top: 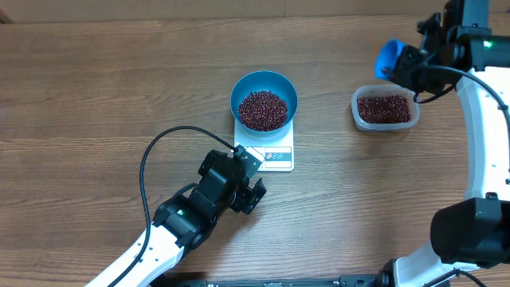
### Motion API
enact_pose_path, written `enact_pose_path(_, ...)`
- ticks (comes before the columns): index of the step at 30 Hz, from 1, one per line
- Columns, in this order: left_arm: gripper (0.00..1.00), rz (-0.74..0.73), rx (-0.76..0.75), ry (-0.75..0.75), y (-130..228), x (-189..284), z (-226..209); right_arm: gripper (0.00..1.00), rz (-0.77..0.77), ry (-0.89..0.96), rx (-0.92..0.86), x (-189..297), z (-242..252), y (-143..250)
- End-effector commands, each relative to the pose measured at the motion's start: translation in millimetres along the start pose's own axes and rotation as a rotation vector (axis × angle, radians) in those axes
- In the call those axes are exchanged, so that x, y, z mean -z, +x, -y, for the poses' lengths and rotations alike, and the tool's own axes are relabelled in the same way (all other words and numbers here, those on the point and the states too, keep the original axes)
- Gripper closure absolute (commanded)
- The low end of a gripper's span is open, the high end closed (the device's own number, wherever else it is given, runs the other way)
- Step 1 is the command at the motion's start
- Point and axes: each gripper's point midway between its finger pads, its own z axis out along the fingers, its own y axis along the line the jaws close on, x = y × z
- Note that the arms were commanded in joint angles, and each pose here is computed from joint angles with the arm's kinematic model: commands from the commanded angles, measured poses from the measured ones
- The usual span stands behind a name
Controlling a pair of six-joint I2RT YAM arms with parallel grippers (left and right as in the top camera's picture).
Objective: Scoop item into bowl and weigh 150g on scale
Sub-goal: 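Dip the blue scoop into the tub beans with the right gripper, then lift the scoop and carry it over the teal bowl, right gripper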
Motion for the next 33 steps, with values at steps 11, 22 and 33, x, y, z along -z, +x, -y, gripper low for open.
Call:
enact_pose_path(11, 0.0, 0.003, -0.008, -0.002, 1, 1, -1, 0.96, -0.1, 0.35, 0.125, 23, 61, 24)
enact_pose_path(22, 0.0, 0.003, -0.008, -0.003, 1, 1, -1, 0.96, -0.119, 0.376, 0.133, 22, 54, 31)
enact_pose_path(33, 0.0, 0.003, -0.008, -0.002, 1, 1, -1, 0.96, -0.033, 0.603, 0.127, 31, 47, 27)
